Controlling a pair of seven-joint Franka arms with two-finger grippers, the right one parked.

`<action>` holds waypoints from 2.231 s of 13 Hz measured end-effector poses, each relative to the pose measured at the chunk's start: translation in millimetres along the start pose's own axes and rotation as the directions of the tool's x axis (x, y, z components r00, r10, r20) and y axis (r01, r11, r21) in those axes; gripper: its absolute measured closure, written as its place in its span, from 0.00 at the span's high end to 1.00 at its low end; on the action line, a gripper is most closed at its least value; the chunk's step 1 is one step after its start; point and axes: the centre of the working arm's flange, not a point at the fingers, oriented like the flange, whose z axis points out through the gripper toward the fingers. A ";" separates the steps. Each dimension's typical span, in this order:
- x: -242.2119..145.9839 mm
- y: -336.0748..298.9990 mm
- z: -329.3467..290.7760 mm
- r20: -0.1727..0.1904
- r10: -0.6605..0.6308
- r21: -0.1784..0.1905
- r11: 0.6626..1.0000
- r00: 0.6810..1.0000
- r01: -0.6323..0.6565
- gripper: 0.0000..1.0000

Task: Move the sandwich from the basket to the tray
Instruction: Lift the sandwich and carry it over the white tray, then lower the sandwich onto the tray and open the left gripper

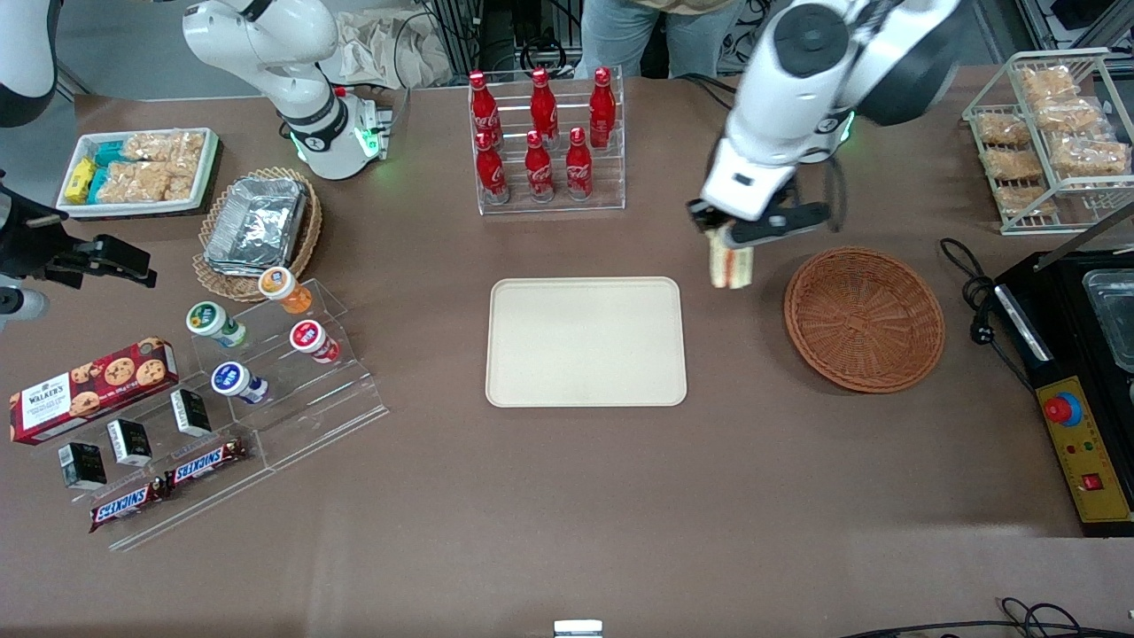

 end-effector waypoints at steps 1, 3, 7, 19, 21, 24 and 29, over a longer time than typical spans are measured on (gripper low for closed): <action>-4.1 18.8 21.5 0.005 0.033 -0.003 0.999 0.999 -0.033 0.26; -2.8 46.5 74.0 0.018 0.111 -0.003 0.994 0.994 -0.111 0.26; 16.3 61.8 178.8 0.046 0.213 0.030 0.976 0.976 -0.215 0.26; 47.8 42.2 264.5 0.053 0.216 0.075 0.973 0.975 -0.219 0.23; 47.9 42.6 269.2 0.056 0.216 0.075 0.973 0.975 -0.220 0.23; 49.6 44.4 268.2 0.051 0.216 0.071 0.973 0.975 -0.219 0.56; 61.5 63.4 231.5 0.073 0.148 0.108 0.982 0.986 -0.155 1.00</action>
